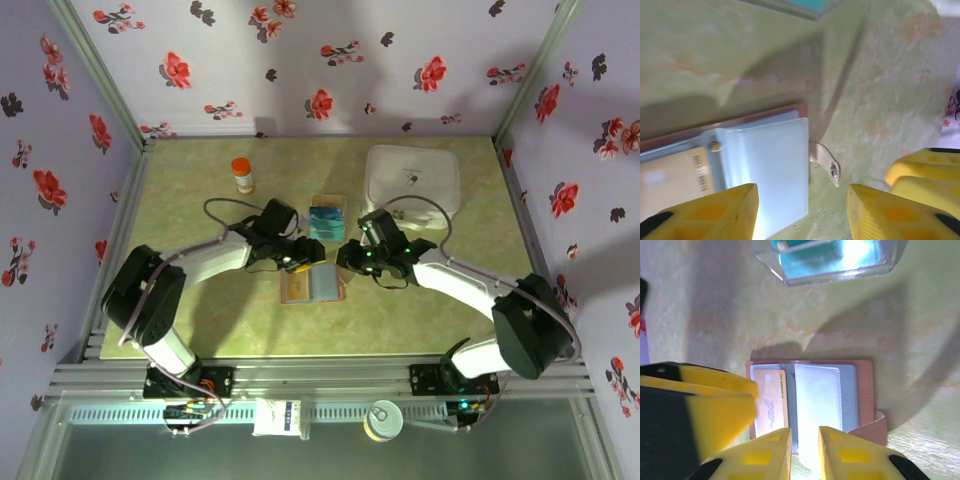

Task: Take the credit cards out of the card holder

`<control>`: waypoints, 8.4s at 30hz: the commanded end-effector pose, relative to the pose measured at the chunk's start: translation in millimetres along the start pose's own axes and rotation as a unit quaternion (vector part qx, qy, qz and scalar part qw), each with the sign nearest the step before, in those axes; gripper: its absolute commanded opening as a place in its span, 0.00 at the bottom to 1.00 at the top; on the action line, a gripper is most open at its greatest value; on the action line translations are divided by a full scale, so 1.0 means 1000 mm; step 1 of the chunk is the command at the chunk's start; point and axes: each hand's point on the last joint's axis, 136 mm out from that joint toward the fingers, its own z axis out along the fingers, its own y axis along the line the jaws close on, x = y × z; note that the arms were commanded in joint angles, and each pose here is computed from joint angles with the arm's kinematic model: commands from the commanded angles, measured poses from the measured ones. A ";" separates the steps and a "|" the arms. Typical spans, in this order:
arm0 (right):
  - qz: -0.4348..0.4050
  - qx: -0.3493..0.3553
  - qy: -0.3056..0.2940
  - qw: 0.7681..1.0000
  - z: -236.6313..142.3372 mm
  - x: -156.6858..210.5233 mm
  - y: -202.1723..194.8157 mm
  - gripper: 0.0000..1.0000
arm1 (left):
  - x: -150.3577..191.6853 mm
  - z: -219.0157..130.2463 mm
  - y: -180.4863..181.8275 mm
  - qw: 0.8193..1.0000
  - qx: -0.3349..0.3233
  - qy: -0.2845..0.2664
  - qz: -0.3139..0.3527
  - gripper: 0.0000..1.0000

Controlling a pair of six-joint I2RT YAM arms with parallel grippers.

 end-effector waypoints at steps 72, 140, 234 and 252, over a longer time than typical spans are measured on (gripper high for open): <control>-0.056 0.069 0.148 0.985 0.090 0.049 0.013 0.24 | 0.029 -0.007 0.110 0.994 -0.062 0.026 -0.083 0.00; -0.020 -0.021 0.132 0.991 0.077 0.048 0.032 0.14 | 0.038 0.004 0.101 0.991 -0.110 0.059 -0.044 0.00; -0.694 0.185 0.105 0.688 0.045 -0.218 0.040 0.25 | 0.024 -0.051 0.114 0.992 -0.112 -0.015 -0.060 0.25; -0.512 0.212 -0.042 0.831 -0.020 -0.188 0.033 0.54 | 0.007 -0.061 0.116 0.989 -0.138 -0.045 -0.015 0.41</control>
